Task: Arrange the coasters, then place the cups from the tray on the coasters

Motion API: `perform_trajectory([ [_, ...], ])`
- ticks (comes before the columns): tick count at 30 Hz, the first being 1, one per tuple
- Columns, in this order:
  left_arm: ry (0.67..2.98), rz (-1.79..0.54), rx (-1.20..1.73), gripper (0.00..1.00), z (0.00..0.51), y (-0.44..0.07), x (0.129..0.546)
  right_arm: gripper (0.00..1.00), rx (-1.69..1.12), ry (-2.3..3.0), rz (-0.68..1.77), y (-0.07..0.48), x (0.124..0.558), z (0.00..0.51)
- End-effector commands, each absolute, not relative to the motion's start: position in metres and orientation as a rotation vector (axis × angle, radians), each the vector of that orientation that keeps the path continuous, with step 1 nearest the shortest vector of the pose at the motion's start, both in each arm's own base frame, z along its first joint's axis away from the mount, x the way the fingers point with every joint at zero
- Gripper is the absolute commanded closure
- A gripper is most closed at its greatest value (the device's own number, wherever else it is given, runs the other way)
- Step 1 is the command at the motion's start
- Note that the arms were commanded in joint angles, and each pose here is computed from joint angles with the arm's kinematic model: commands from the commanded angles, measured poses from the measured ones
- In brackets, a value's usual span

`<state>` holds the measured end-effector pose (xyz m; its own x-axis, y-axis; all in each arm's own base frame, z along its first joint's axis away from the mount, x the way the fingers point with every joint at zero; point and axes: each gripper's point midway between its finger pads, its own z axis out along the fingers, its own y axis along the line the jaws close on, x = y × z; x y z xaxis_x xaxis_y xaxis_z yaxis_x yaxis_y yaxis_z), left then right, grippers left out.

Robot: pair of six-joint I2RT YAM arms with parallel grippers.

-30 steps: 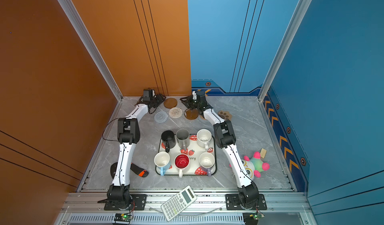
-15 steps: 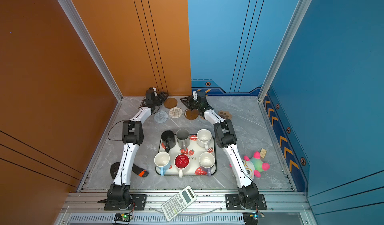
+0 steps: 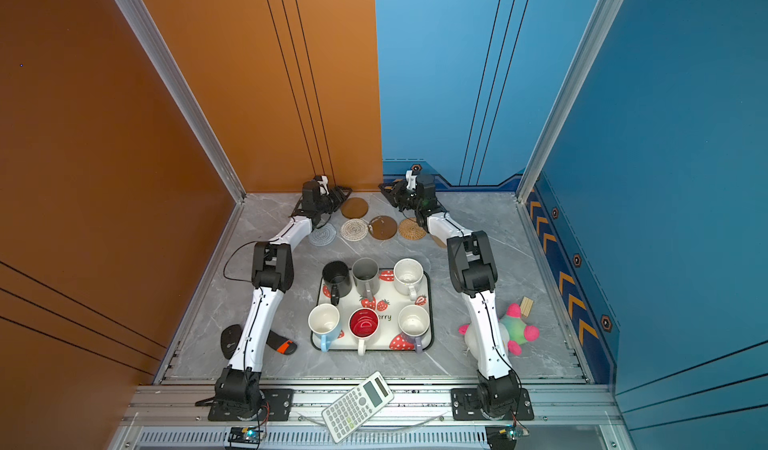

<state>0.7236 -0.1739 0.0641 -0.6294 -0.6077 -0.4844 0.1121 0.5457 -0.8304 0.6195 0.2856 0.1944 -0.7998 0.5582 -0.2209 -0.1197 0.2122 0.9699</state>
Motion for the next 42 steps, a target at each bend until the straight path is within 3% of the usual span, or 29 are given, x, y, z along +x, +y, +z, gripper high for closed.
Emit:
perform_trajectory([
  [1, 2.049, -1.206, -0.345, 0.35, 0.038, -0.194, 0.709, 0.75, 0.348, 1.971, 1.609, 0.290, 0.612, 0.193],
  [15, 2.111, -1.329, -0.226, 0.35, 0.033, -0.236, 0.683, 0.74, 0.420, 2.104, 1.477, 0.287, 0.633, 0.140],
  [21, 2.155, -1.370, -0.184, 0.35, 0.030, -0.248, 0.671, 0.74, 0.461, 2.153, 1.396, 0.279, 0.643, 0.129],
  [31, 2.212, -1.437, -0.123, 0.36, 0.029, -0.269, 0.647, 0.73, 0.404, 2.254, 1.280, 0.270, 0.626, 0.126],
  [42, 2.242, -1.460, -0.080, 0.37, 0.047, -0.271, 0.626, 0.73, 0.497, 2.237, 1.227, 0.242, 0.653, 0.103],
])
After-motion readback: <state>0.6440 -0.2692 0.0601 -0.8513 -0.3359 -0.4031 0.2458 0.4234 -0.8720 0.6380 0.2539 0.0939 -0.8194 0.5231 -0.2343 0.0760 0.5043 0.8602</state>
